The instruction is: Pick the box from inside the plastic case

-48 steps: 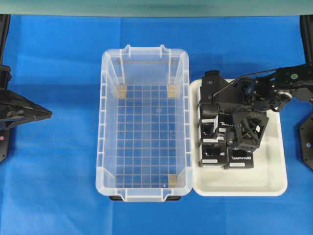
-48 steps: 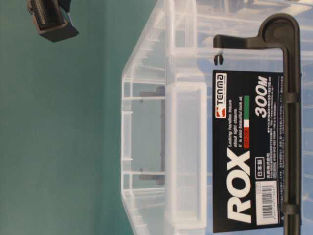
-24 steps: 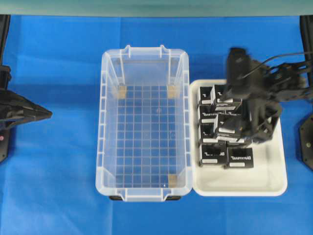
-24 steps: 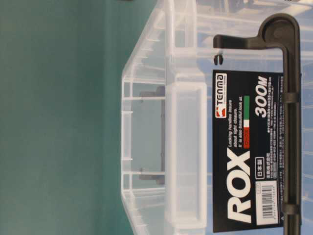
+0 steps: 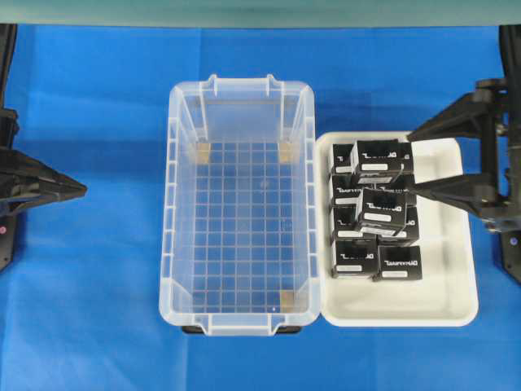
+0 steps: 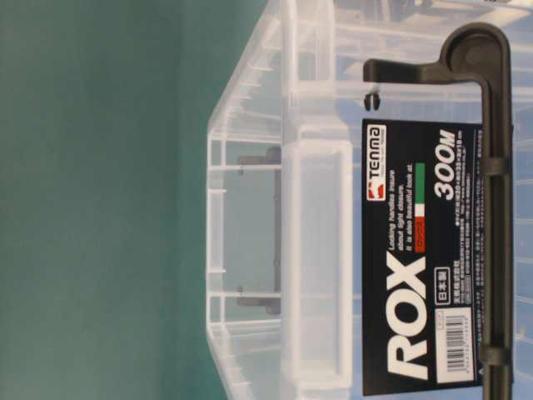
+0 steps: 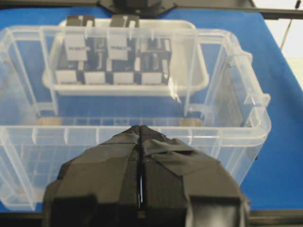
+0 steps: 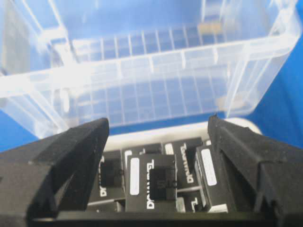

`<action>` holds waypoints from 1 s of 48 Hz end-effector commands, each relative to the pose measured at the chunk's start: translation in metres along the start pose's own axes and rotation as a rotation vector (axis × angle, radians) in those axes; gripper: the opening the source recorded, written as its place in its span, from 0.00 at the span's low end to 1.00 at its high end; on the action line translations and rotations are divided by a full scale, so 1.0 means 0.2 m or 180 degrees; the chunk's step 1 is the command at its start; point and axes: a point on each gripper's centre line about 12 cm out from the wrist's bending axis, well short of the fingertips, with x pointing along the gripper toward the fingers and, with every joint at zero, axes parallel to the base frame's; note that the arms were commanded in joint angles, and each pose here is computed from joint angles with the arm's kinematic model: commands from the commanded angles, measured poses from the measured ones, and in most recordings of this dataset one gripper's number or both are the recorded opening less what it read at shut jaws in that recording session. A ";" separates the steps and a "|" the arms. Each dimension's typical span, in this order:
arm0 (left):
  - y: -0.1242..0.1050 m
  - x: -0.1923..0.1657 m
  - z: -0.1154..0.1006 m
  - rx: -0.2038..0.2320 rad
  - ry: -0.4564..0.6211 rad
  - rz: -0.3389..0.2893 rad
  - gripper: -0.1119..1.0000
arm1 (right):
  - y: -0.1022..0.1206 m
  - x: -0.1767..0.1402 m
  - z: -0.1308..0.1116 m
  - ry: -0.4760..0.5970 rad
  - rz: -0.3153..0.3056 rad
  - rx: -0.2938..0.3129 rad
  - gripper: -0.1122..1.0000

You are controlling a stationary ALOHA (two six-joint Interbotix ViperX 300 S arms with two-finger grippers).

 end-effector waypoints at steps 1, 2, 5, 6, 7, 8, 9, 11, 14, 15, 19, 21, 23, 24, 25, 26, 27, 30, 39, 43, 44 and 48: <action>0.00 0.01 0.05 0.0004 -0.0064 0.0004 0.04 | 0.01 -0.06 -0.01 -0.0151 0.0006 0.0000 0.89; 0.00 0.01 0.05 0.0004 -0.0064 0.0004 0.04 | 0.01 -0.07 -0.02 -0.0165 0.0006 -0.0001 0.89; 0.00 0.01 0.05 0.0004 -0.0064 0.0004 0.04 | 0.01 -0.11 -0.03 -0.0268 0.0008 0.0000 0.89; 0.00 0.01 0.05 0.0004 -0.0059 0.0004 0.04 | 0.01 -0.12 -0.03 -0.0292 0.0008 -0.0002 0.89; 0.00 0.01 0.05 0.0004 -0.0064 0.0004 0.04 | 0.01 -0.13 -0.04 -0.0317 0.0004 -0.0002 0.89; 0.00 0.01 0.05 0.0004 -0.0064 0.0004 0.04 | 0.01 -0.14 -0.04 -0.0346 0.0009 -0.0012 0.89; 0.00 0.01 0.05 0.0004 -0.0064 0.0004 0.04 | 0.01 -0.15 -0.04 -0.0365 0.0003 -0.0016 0.89; 0.00 0.01 0.05 0.0005 -0.0059 -0.0001 0.04 | 0.01 -0.18 -0.05 -0.0418 0.0003 -0.0021 0.89; -0.01 0.01 0.04 0.0002 -0.0053 -0.0015 0.04 | 0.02 -0.21 -0.06 -0.0501 0.0009 -0.0030 0.89; -0.01 0.01 0.04 0.0007 -0.0048 -0.0020 0.04 | 0.02 -0.22 -0.06 -0.0521 0.0008 -0.0026 0.89; -0.01 0.01 0.03 0.0008 0.0000 -0.0018 0.04 | 0.02 -0.25 -0.07 -0.0598 0.0011 -0.0039 0.89; -0.01 0.01 0.03 0.0008 0.0020 -0.0017 0.04 | 0.02 -0.26 -0.07 -0.0637 0.0007 -0.0041 0.89; -0.01 0.01 0.03 0.0003 0.0044 -0.0017 0.04 | 0.02 -0.27 -0.07 -0.0662 0.0011 -0.0039 0.89; -0.01 0.01 0.02 0.0003 0.0049 -0.0016 0.04 | 0.02 -0.28 -0.07 -0.0676 0.0012 -0.0046 0.89; -0.01 0.01 0.02 0.0003 0.0054 -0.0016 0.04 | 0.02 -0.28 -0.07 -0.0686 0.0008 -0.0046 0.89; -0.01 0.01 0.02 0.0003 0.0054 -0.0016 0.04 | 0.03 -0.29 -0.07 -0.0696 0.0011 -0.0042 0.89; -0.01 0.01 0.02 0.0003 0.0059 -0.0016 0.04 | 0.03 -0.29 -0.07 -0.0700 0.0016 -0.0045 0.89; -0.01 0.01 0.03 0.0008 0.0049 -0.0016 0.04 | 0.03 -0.30 -0.07 -0.0729 0.0010 -0.0045 0.89; -0.01 0.01 0.03 0.0008 0.0039 -0.0016 0.04 | 0.03 -0.31 -0.07 -0.0768 0.0010 -0.0048 0.89; -0.01 0.01 0.03 0.0008 0.0049 -0.0016 0.04 | 0.03 -0.32 -0.07 -0.0788 0.0014 -0.0046 0.89; -0.01 0.01 0.03 0.0004 0.0054 -0.0021 0.04 | 0.03 -0.32 -0.06 -0.0802 0.0018 -0.0044 0.89; -0.01 0.02 0.03 0.0009 0.0059 -0.0026 0.04 | 0.03 -0.34 -0.06 -0.0846 0.0023 -0.0024 0.89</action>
